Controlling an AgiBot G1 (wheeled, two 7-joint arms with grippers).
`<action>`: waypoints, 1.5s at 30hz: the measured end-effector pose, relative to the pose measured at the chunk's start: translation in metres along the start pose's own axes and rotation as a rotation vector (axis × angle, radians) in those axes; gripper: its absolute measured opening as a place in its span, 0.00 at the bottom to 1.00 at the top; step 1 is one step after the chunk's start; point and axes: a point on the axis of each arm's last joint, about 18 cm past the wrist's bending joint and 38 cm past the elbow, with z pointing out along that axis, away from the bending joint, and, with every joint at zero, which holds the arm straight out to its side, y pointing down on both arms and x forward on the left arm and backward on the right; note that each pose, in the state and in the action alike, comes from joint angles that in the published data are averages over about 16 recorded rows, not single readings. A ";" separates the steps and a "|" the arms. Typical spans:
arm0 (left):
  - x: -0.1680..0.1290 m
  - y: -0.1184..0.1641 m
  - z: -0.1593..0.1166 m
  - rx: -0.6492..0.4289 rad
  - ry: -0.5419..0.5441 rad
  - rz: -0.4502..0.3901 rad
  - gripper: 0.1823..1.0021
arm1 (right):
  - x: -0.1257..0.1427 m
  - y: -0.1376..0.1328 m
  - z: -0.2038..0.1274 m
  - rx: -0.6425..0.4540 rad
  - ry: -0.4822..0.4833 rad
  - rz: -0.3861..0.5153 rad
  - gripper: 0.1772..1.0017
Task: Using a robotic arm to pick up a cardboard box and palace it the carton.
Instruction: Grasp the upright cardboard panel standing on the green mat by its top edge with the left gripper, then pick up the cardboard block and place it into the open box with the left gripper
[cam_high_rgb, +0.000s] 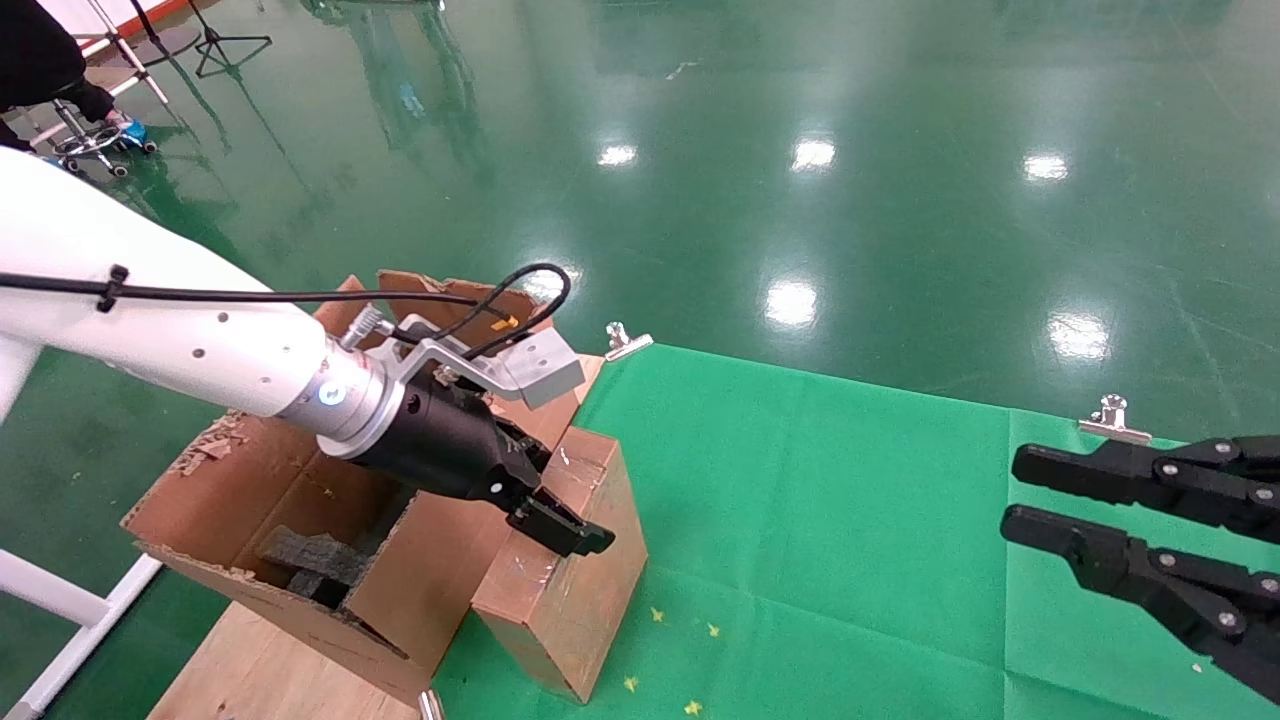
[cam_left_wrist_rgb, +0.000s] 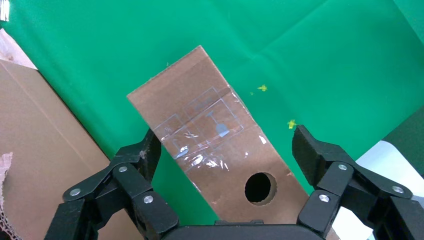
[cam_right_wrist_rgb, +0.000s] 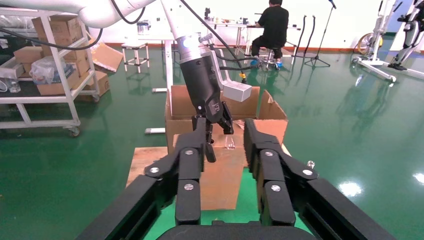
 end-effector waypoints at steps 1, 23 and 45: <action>0.000 0.000 0.000 0.001 0.000 -0.001 0.94 | 0.000 0.000 0.000 0.000 0.000 0.000 0.17; -0.004 -0.007 -0.008 0.047 0.013 0.008 0.48 | 0.000 0.000 0.000 0.000 0.000 0.000 0.72; -0.090 -0.022 -0.192 0.357 -0.368 0.103 0.29 | 0.000 0.000 0.000 0.000 0.000 0.000 0.99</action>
